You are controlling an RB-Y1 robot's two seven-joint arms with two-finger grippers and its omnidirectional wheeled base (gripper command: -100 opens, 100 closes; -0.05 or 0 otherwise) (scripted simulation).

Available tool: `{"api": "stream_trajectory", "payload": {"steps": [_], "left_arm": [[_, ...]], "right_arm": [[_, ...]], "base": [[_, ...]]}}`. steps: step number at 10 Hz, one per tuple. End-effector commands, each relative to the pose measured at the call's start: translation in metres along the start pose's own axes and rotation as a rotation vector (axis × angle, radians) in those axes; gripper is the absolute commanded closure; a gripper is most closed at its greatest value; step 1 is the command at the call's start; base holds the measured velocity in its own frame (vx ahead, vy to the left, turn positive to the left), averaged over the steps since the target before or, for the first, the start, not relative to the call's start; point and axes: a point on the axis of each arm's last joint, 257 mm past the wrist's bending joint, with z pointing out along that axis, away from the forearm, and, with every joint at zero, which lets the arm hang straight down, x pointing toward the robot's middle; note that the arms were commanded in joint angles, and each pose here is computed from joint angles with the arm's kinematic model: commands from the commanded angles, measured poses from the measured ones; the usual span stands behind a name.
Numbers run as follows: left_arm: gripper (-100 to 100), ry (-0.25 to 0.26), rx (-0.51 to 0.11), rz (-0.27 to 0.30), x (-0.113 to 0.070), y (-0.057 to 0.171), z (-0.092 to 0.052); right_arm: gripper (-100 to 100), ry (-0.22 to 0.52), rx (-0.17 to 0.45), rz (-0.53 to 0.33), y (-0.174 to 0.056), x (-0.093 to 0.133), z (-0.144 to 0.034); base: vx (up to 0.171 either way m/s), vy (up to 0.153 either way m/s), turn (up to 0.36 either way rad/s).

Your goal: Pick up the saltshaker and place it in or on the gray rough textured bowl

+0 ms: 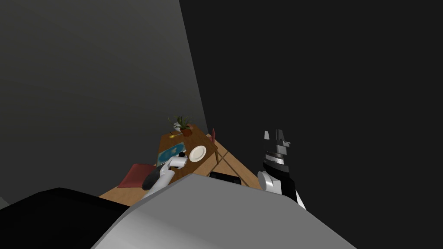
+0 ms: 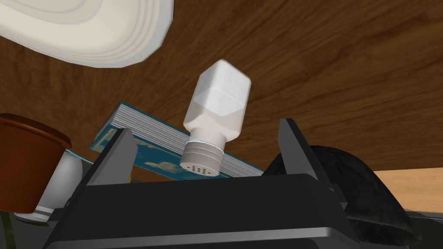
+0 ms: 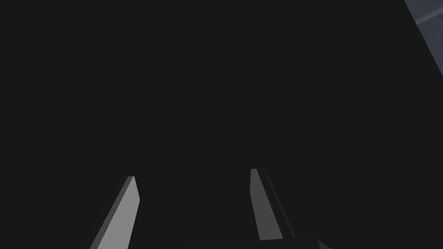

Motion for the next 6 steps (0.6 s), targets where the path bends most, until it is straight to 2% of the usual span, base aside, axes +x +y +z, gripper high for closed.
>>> {"api": "stream_trajectory", "payload": {"steps": [1,2,3,4,6], "left_arm": [[-100,-0.009,-0.03,0.014,-0.004,0.007,0.004],[-100,-0.006,-0.019,0.009,-0.003,0.004,0.002],[0,-0.007,-0.022,0.01,-0.003,0.005,0.002],[-100,-0.007,-0.019,0.01,-0.002,0.007,0.007],[-100,-0.008,-0.016,0.011,0.0,0.009,0.013]], "right_arm": [[0,0.0,0.0,0.0,0.0,0.0,0.0],[0,0.0,0.0,0.0,0.0,0.0,0.0],[0,0.0,0.0,0.0,0.0,0.0,0.0],[0,0.0,0.0,0.0,0.0,0.0,0.0],[0,0.0,0.0,0.0,0.0,0.0,0.0]], "base": [[0.004,0.108,-0.099],[0.003,0.044,-0.016],[0.0,0.01,0.001],[0.011,0.014,0.005],[0.019,0.02,0.005]]}}
